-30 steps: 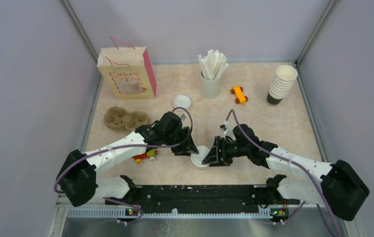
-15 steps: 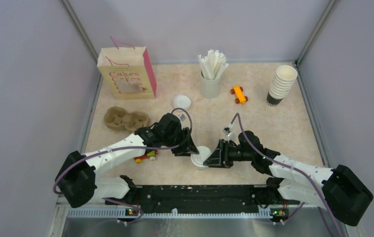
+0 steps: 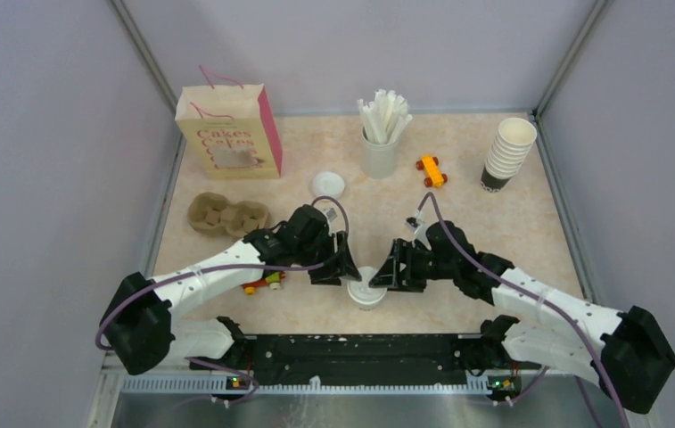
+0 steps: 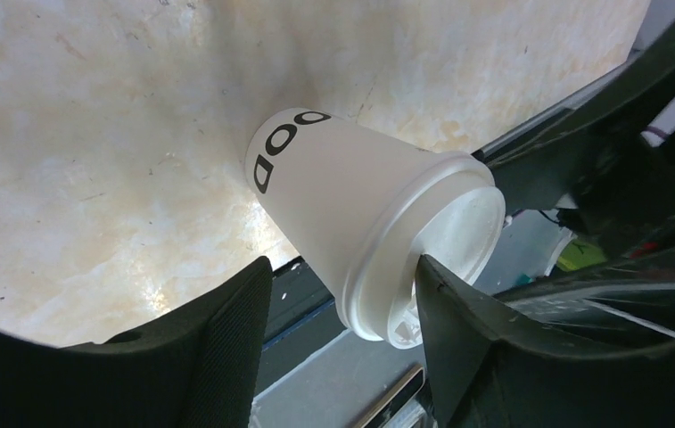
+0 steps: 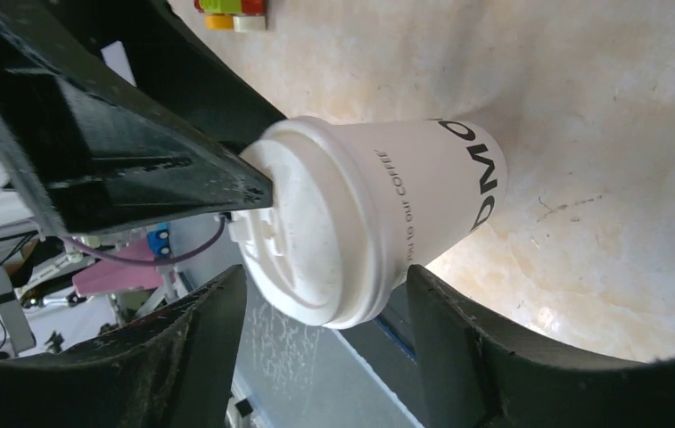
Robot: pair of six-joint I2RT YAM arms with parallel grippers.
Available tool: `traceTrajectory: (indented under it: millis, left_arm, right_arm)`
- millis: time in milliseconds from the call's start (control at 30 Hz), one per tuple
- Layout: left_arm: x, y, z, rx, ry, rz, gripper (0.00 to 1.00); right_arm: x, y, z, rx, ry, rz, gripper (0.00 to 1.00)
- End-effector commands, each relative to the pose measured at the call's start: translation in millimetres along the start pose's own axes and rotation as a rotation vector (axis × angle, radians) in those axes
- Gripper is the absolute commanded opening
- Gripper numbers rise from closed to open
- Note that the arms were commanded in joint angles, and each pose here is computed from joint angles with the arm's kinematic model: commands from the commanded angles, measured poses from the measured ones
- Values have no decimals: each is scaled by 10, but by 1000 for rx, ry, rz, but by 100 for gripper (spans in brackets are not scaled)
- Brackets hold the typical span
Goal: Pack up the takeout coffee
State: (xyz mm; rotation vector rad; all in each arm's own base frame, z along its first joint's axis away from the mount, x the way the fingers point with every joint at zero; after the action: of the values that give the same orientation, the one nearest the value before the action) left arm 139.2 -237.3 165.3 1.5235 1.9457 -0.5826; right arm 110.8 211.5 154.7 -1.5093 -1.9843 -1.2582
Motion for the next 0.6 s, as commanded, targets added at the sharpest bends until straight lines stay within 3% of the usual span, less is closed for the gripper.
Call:
traceTrajectory:
  millis: [0, 233, 300, 567]
  left_arm:
    - [-246, -1, -192, -11, -69, 74, 68]
    - [-622, 78, -415, -61, -195, 162, 82]
    - [-688, 91, -474, -72, -207, 174, 82]
    - [-358, 71, -538, -146, -42, 86, 52]
  right_arm:
    - [178, 176, -285, -60, -78, -50, 67]
    - [450, 360, -524, -119, -61, -88, 65]
    - [477, 397, -557, -122, -79, -100, 63]
    - [581, 540, -455, -128, -43, -82, 51]
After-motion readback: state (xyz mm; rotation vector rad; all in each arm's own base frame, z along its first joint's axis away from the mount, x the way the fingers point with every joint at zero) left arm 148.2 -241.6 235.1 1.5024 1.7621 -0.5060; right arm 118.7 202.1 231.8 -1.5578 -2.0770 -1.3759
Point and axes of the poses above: each gripper's point midway between its finger pads, its own z axis out along the fingers, its own x axis along the line the jaws close on, y = z × x, the point moved 7 cm from there along -z, back along the fingers, and after that the axes turned 13 degrees about -z, right-handed, at the moved point
